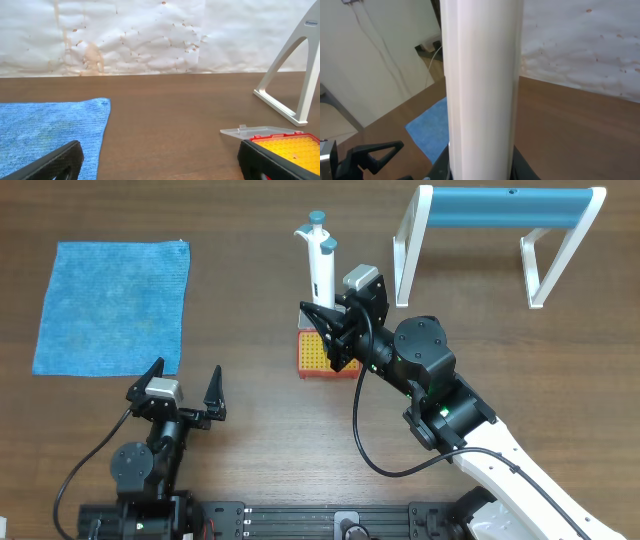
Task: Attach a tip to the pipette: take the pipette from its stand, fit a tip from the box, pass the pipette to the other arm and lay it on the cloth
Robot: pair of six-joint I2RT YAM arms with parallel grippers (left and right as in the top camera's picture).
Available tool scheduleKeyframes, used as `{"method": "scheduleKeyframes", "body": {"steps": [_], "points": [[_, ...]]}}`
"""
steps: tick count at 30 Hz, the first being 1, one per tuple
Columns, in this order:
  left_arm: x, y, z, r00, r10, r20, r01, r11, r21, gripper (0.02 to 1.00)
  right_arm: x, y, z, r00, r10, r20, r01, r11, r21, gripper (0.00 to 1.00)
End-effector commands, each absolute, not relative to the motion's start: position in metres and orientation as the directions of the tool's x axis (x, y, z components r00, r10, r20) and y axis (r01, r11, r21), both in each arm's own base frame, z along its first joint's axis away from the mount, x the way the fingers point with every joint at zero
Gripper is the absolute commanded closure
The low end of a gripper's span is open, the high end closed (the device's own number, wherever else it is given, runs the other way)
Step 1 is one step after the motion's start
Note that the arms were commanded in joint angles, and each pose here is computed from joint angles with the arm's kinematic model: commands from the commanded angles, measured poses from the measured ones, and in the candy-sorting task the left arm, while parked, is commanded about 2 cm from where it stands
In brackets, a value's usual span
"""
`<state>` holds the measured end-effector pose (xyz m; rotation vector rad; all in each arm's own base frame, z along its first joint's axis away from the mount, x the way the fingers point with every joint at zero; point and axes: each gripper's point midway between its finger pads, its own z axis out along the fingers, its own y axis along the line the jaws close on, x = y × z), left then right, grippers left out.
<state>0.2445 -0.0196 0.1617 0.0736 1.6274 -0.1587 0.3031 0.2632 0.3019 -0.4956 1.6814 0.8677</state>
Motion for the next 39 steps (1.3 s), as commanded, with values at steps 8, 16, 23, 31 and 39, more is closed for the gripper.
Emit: {"method": "scheduleKeyframes", "body": {"steps": [8,16,23,31,39], "points": [[0.229,-0.07,0.186,-0.283,-0.644,-0.711,0.341,0.625,-0.702,0.023,0.293,0.271,0.318,-0.423,0.243,-0.873,-0.688,0.541,0.484,0.923],[0.229,-0.054,0.232,-0.287,-0.922,-0.258,0.296,0.171,-0.94,0.02,0.267,0.287,0.317,-0.633,0.255,-0.731,-0.639,0.361,0.679,0.921],[0.227,-0.052,0.252,-0.264,-0.933,-0.245,0.356,0.142,-0.924,0.02,0.263,0.289,0.315,-0.635,0.23,-0.738,-0.656,0.344,0.672,0.921],[0.232,-0.095,0.321,-0.447,-0.772,-0.453,0.48,0.22,-0.849,0.023,0.247,0.296,0.316,-0.66,0.173,-0.731,-0.681,0.273,0.679,0.921],[0.256,-0.143,0.386,-0.597,-0.367,-0.714,0.704,0.188,-0.685,0.02,0.247,0.296,0.316,-0.659,0.173,-0.732,-0.682,0.273,0.679,0.921]]}}
